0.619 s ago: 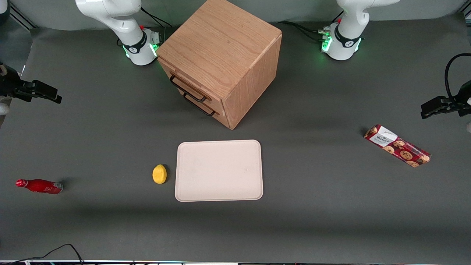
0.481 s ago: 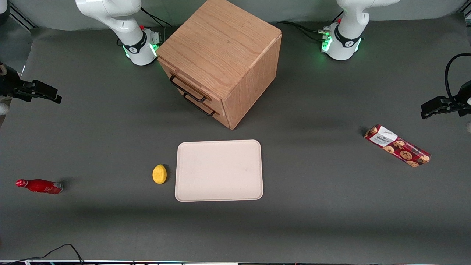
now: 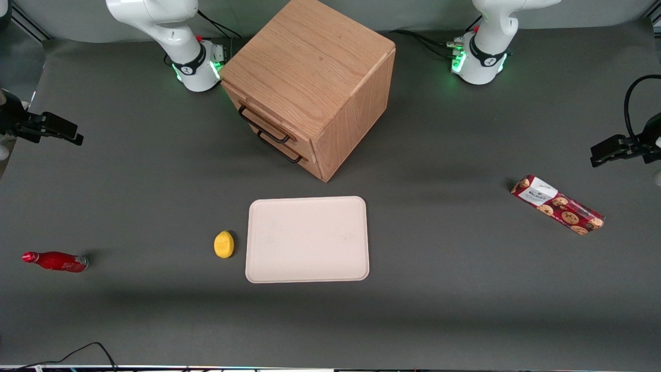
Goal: Open upper drawer
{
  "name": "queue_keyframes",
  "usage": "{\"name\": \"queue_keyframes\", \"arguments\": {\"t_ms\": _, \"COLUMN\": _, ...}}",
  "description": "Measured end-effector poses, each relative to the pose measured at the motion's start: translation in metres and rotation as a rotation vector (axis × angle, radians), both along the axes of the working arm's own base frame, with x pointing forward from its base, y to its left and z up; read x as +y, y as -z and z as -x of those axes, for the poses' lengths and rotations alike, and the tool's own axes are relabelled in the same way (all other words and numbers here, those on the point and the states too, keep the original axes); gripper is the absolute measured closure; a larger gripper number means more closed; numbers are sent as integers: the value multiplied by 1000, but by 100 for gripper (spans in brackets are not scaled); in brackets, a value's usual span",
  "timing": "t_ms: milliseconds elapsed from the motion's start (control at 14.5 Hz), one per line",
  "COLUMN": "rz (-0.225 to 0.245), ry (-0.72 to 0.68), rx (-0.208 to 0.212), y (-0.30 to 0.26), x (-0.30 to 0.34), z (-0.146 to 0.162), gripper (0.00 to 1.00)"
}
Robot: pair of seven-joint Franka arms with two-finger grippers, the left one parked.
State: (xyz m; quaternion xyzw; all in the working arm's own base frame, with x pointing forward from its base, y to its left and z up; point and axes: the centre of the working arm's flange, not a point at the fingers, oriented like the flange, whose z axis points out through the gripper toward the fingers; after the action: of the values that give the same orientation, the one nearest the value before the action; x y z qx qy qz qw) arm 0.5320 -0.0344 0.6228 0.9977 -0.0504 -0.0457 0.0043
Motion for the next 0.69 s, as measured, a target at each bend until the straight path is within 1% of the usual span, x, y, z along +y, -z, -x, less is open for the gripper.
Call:
{"name": "queue_keyframes", "arguments": {"t_ms": 481, "rz": 0, "ry": -5, "rx": -1, "y": 0, "x": 0, "z": 0, "gripper": 0}}
{"name": "queue_keyframes", "arguments": {"t_ms": 688, "rz": -2, "ry": -35, "rx": -2, "y": -2, "x": 13, "z": -1, "gripper": 0}}
